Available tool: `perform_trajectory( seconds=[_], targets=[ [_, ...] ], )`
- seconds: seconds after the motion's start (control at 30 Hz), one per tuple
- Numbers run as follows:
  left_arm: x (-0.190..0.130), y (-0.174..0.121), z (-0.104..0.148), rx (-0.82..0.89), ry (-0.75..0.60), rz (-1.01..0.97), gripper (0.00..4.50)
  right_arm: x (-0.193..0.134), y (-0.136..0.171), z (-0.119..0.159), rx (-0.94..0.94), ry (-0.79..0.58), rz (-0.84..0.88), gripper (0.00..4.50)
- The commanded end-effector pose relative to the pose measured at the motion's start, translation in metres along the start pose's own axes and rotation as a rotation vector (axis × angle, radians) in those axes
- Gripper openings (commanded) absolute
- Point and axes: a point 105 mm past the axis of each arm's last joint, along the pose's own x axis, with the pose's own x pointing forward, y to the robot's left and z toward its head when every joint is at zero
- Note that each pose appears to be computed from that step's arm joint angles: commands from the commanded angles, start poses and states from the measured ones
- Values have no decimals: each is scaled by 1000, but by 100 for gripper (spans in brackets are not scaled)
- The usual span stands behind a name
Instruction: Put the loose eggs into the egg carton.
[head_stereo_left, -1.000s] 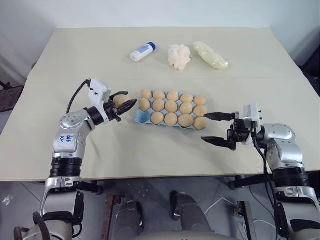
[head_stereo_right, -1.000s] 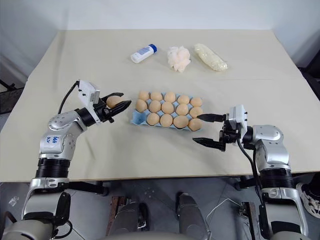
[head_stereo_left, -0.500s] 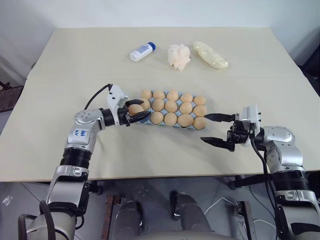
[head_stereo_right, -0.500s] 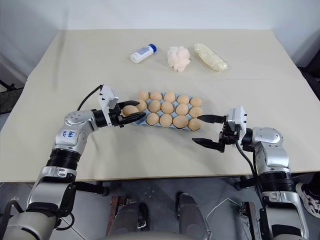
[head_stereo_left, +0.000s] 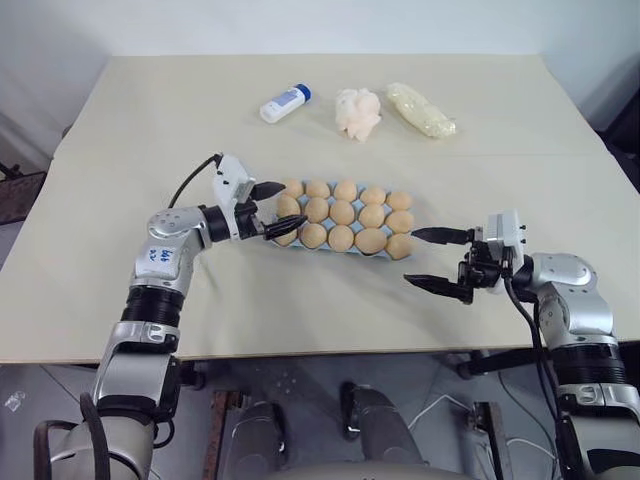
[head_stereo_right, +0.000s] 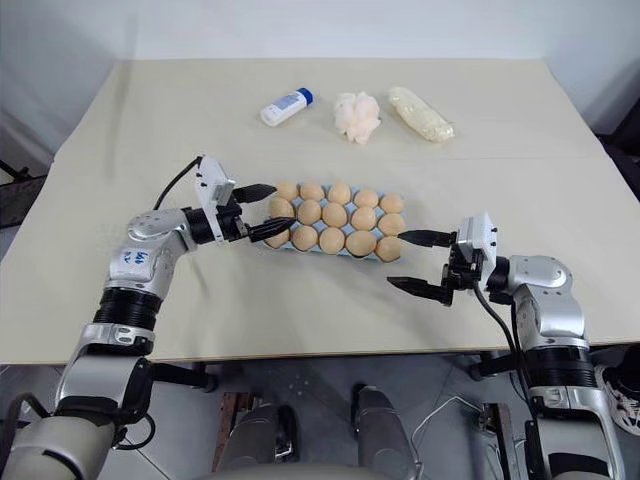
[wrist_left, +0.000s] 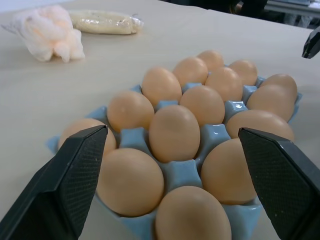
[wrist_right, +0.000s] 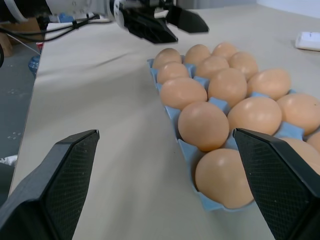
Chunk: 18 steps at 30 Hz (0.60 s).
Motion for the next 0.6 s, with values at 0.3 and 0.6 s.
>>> perform_trajectory(
  seconds=[0.3,0.6],
  targets=[
    [-60,-10,-3,-45,21,-96,446,-13,-12,26,-78,0,-12,450],
    [-93,14,-3,36,48,27,446,-31,-27,26,-86,43,-74,450]
  ],
)
